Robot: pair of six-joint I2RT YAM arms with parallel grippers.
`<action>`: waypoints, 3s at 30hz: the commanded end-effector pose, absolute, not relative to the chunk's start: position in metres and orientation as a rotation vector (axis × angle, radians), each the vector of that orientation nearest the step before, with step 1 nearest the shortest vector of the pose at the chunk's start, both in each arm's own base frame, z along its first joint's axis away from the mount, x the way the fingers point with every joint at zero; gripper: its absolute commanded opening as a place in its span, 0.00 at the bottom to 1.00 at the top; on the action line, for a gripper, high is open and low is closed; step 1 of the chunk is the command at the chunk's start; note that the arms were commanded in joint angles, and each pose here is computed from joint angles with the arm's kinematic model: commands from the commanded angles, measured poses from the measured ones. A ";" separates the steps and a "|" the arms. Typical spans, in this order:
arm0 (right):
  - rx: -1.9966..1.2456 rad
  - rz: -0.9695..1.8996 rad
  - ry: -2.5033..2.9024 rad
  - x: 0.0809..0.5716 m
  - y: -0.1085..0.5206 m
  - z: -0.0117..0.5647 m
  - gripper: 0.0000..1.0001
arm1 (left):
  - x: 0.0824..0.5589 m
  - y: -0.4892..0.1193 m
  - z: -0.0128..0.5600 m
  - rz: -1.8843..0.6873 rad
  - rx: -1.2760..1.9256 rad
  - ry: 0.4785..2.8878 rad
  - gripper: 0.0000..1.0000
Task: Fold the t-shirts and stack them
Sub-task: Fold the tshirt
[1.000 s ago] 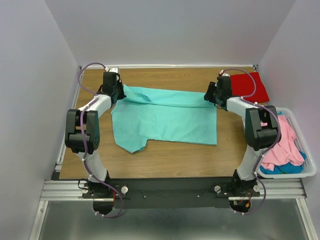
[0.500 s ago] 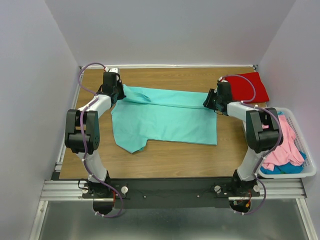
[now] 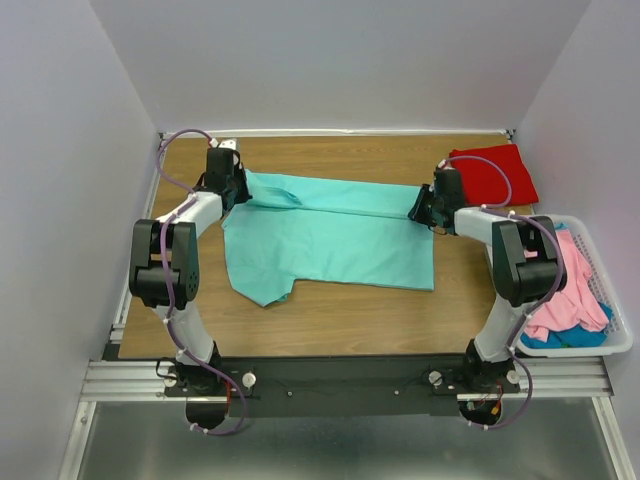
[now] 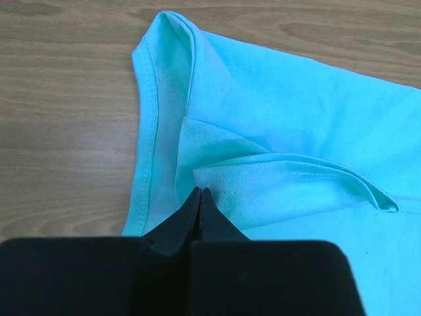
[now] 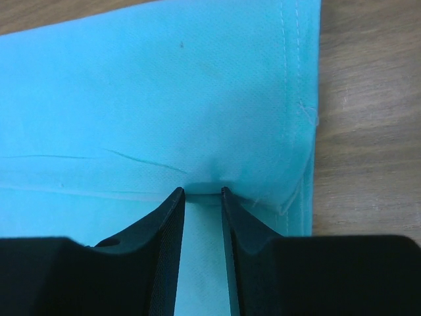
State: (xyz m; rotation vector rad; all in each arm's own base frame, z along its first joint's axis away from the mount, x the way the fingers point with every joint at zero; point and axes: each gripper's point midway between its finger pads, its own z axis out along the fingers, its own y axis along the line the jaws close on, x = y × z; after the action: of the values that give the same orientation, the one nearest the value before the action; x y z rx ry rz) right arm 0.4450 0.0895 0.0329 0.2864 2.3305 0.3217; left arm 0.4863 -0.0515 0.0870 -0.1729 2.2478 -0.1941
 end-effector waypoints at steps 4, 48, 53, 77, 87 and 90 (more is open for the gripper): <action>0.346 0.309 2.390 0.435 0.083 0.007 0.35 | 0.474 -0.052 0.101 -0.200 -0.193 2.240 0.00; 0.269 0.490 2.215 0.461 0.098 0.091 0.42 | 0.463 -0.032 0.148 -0.166 -0.471 2.060 0.34; 0.298 0.519 2.222 0.473 0.097 0.086 0.42 | 0.501 -0.052 0.128 -0.262 -0.418 2.114 0.26; 0.536 0.538 2.287 0.491 0.023 0.025 0.42 | 0.482 -0.047 0.047 -0.379 -0.590 2.294 0.21; 0.117 0.945 2.161 0.475 0.130 0.127 0.47 | 0.465 -0.039 0.153 -0.343 -0.442 2.088 0.46; -0.018 1.004 2.147 0.469 0.170 0.139 0.47 | 0.443 -0.036 0.174 -0.314 -0.388 2.041 0.51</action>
State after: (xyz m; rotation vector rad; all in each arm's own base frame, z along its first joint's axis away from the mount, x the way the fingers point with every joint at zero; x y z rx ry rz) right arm 0.4844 0.1049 0.1082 0.2394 2.1842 0.8364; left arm 0.4613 -0.0446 0.1510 -0.4588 2.0934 -0.3765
